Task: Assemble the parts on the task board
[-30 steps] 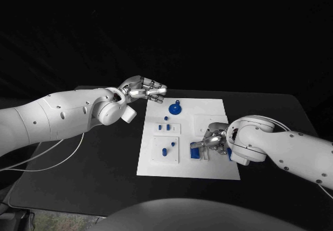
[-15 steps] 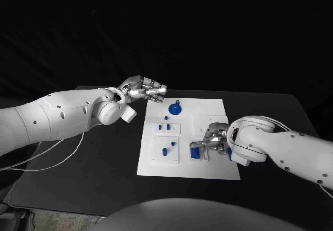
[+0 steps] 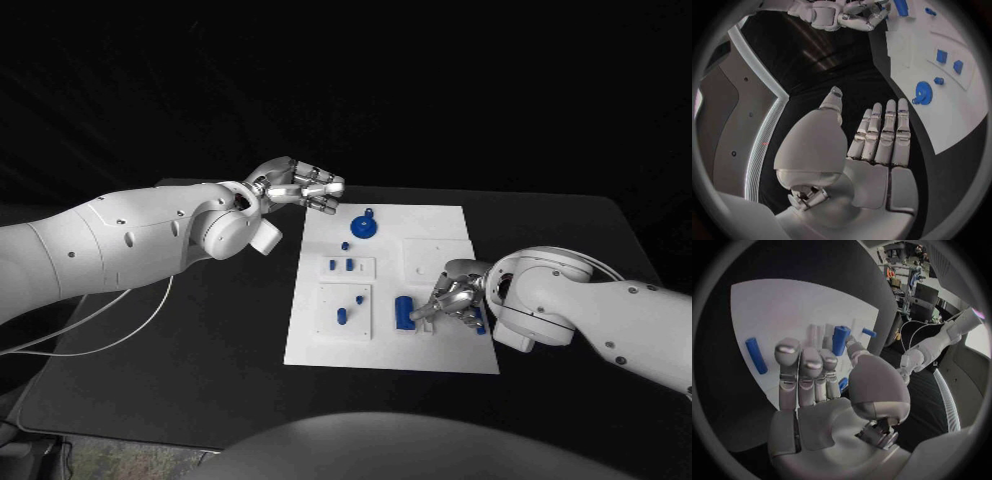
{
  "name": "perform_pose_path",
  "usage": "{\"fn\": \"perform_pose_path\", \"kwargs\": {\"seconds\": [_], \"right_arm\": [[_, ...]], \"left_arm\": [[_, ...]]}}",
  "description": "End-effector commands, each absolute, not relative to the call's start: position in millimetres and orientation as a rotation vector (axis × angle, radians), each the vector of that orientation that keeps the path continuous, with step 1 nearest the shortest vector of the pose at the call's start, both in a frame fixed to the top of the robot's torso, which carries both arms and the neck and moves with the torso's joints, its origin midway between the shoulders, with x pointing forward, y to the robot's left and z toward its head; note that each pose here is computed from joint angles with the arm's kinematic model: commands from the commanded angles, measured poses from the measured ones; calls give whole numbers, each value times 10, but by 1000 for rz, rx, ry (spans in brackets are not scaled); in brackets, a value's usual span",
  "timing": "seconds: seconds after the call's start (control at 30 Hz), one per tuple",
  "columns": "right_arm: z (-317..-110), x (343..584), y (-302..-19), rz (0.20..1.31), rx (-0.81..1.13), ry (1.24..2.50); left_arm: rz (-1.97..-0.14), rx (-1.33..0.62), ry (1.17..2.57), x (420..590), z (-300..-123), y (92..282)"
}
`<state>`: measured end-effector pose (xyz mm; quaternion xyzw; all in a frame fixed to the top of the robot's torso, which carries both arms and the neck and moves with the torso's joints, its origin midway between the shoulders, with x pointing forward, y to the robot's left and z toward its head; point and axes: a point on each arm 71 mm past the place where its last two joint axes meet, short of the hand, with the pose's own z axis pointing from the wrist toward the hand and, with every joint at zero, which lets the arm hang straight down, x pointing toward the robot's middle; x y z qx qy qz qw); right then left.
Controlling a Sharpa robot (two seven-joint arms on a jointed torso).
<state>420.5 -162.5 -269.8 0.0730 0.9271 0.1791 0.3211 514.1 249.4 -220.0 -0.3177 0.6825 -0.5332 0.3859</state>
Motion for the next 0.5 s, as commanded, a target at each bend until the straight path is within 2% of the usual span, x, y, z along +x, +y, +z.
{"fn": "perform_pose_path", "kwargs": {"seconds": [0.03,0.5], "right_arm": [[-2703,4144,-1579,549,155,2455],[-2766,4087,-1570,497,131,2463]], "left_arm": [[-1372,-801,1739,5141,-2193,2484],[-1366,-803,1738,5151,-2197,2498]]}}
